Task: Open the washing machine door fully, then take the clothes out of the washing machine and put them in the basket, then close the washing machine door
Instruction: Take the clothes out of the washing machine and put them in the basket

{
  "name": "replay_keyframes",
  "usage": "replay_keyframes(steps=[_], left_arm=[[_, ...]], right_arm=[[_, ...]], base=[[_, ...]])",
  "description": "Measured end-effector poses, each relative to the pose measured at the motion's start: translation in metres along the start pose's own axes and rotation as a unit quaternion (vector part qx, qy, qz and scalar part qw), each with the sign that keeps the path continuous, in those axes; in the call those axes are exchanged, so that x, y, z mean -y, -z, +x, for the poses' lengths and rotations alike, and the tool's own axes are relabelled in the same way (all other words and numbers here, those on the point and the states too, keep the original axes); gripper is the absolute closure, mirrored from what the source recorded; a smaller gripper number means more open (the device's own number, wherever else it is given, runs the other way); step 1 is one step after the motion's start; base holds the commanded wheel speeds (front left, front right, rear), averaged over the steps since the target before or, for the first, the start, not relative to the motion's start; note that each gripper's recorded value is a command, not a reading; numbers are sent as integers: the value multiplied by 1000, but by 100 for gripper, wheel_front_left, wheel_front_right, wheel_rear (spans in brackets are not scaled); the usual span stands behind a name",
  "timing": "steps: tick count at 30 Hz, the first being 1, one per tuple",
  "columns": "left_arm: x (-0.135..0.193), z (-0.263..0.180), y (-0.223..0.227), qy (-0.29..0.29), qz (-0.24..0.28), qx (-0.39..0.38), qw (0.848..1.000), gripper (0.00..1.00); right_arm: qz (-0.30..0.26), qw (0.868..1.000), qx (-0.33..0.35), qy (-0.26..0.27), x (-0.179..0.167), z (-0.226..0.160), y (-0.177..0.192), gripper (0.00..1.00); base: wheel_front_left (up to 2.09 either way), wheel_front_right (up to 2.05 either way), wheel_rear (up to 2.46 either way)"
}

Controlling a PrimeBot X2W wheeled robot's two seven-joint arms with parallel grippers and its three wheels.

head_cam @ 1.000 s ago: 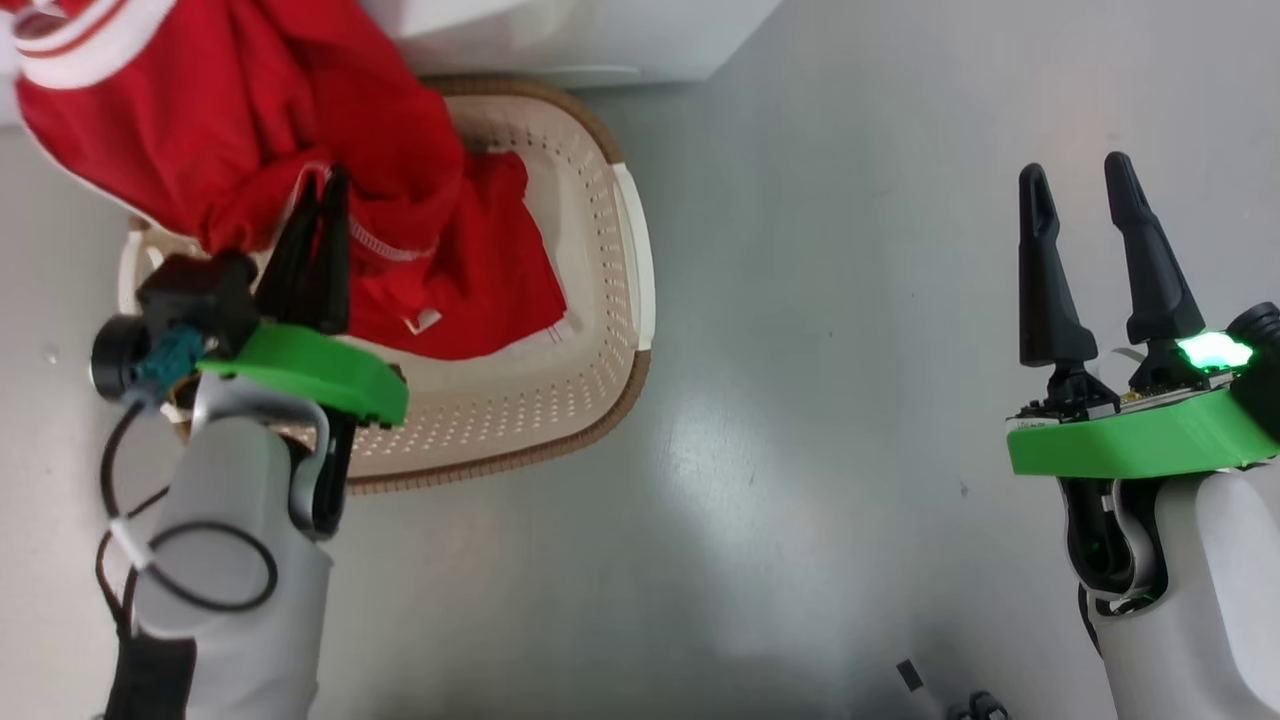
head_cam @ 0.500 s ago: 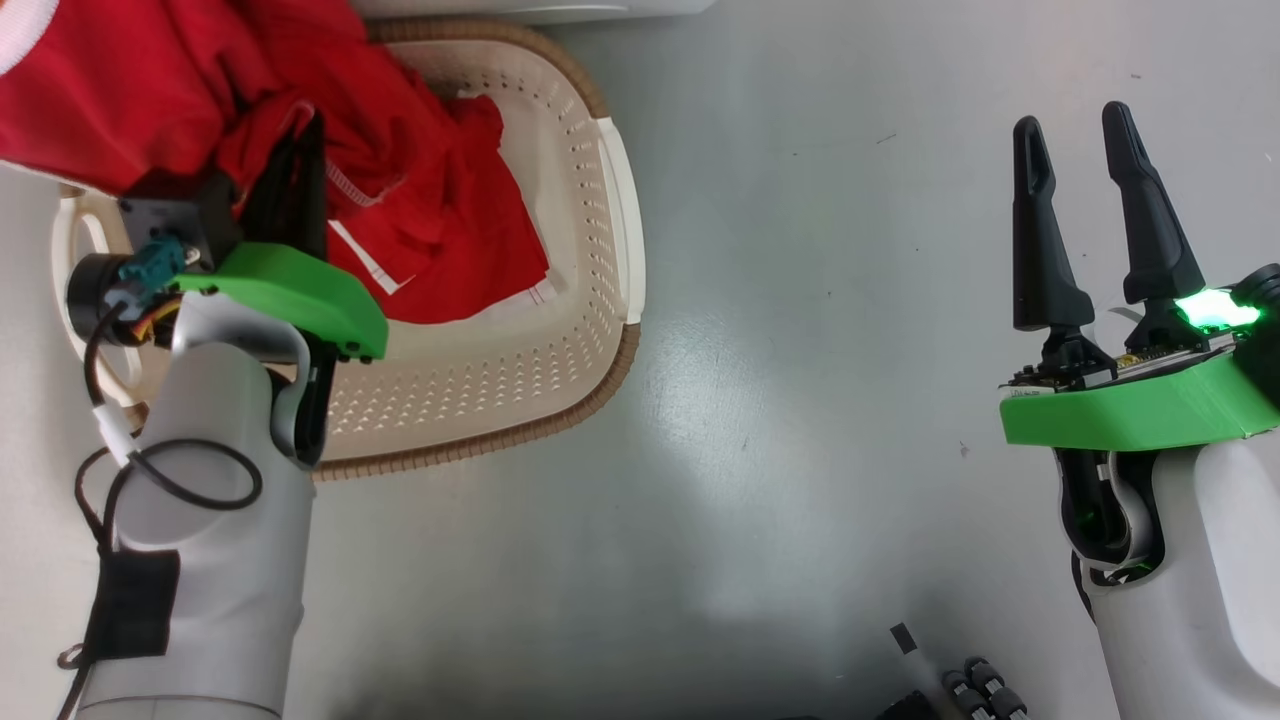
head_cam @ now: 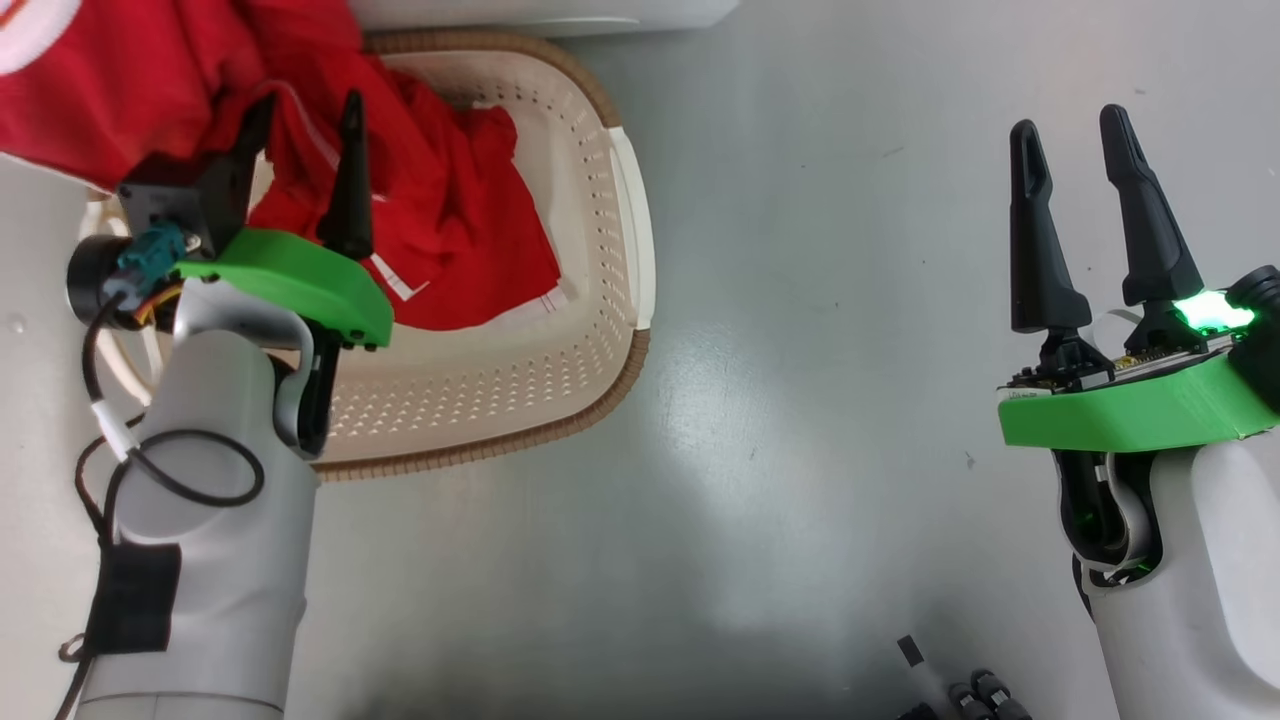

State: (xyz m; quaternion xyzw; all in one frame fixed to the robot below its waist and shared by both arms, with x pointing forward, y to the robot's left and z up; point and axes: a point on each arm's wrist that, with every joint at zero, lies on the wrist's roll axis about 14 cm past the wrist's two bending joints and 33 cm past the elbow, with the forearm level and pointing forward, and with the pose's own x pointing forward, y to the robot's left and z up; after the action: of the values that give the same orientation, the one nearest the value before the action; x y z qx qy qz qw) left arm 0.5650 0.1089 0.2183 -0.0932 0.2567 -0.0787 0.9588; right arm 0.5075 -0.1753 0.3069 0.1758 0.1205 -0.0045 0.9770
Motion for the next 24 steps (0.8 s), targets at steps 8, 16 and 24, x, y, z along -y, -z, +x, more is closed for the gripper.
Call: replay_keyframes(steps=[8, 16, 24], left_arm=[[-3, -18, -26, -5, -4, 37, 999, 0], [-9, -45, -54, -15, 1, 84, 996, 0], [-26, -87, -75, -46, 0, 129, 991, 0]], right_arm=[[3, 1000, 12, -11, -11, 0, -12, 0], [5, 999, 28, -24, -21, 0, -27, 0], [5, 999, 26, -21, -22, -12, -32, 0]], base=[[0, 0, 0], [0, 0, 0], [0, 0, 0]])
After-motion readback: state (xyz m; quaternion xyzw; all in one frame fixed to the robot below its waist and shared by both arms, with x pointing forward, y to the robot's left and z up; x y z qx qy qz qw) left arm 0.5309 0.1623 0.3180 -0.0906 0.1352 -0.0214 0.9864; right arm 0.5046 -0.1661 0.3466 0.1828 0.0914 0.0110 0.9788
